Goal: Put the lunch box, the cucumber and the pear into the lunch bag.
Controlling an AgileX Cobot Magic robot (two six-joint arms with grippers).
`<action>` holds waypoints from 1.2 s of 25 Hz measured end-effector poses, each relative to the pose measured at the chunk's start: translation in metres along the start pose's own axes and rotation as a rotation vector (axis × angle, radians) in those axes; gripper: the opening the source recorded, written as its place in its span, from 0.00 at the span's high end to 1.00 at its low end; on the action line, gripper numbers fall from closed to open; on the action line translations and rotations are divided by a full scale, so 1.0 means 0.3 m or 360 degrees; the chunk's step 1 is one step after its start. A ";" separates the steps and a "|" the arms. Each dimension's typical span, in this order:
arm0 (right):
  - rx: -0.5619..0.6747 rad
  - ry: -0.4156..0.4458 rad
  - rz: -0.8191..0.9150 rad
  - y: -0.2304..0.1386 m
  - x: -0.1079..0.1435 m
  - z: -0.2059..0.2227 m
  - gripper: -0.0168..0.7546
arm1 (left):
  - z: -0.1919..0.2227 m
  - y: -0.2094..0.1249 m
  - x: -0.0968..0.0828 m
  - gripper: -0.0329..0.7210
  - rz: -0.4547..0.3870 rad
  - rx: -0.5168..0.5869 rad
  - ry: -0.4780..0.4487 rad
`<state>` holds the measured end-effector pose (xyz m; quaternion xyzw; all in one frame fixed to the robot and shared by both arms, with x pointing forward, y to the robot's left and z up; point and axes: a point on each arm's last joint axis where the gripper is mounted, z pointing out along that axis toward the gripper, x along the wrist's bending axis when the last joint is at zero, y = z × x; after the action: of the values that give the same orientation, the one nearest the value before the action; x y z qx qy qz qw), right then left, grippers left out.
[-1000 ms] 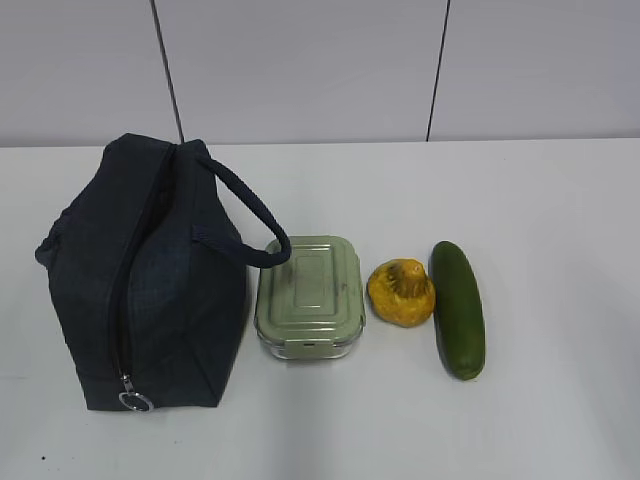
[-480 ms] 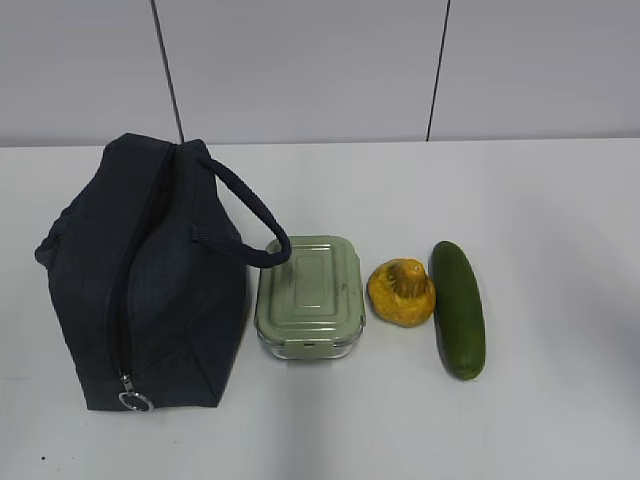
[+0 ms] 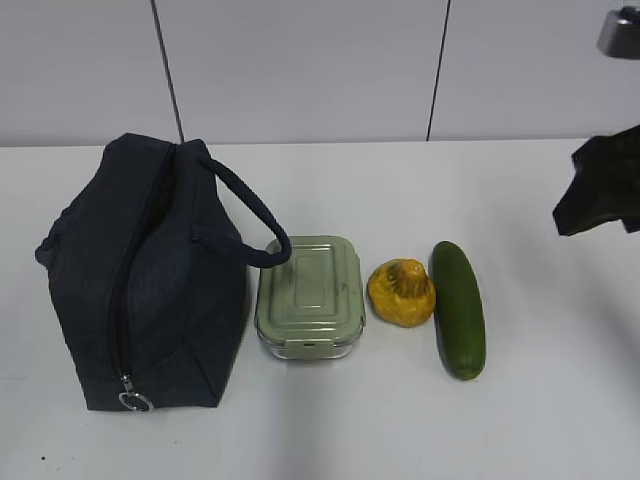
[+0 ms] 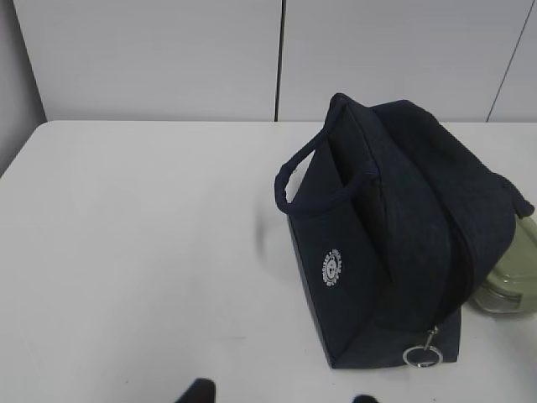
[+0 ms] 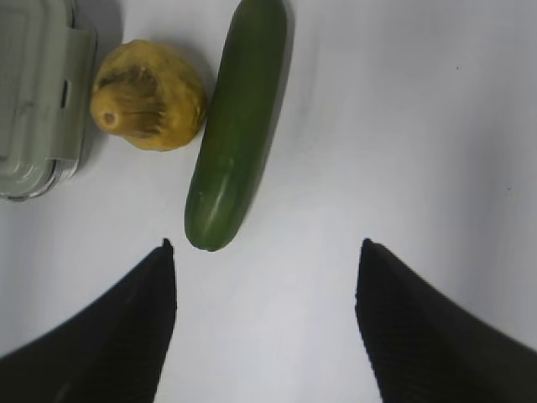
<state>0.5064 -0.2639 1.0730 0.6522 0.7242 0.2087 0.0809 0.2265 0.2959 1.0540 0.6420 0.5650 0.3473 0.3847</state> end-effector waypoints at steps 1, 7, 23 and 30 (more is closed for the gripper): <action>0.0031 0.0010 0.0015 0.013 -0.003 0.029 0.31 | 0.000 0.000 0.000 0.55 0.0000 0.0000 0.0000; 0.0185 0.0047 0.0029 0.081 -0.008 0.177 0.31 | 0.000 0.000 0.000 0.55 0.0000 0.0000 0.0000; 0.0583 -0.0117 -0.0062 0.082 0.131 0.475 0.30 | 0.000 0.000 0.000 0.55 0.0000 0.0000 0.0000; 0.0627 -0.0124 -0.0044 0.070 0.122 0.559 0.30 | 0.000 0.000 0.000 0.55 0.0000 0.0000 0.0000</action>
<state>0.5857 -0.1936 0.9362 0.6531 0.7562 0.0365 -0.0175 0.2265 0.2959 1.0540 0.6420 0.5650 0.3473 0.3847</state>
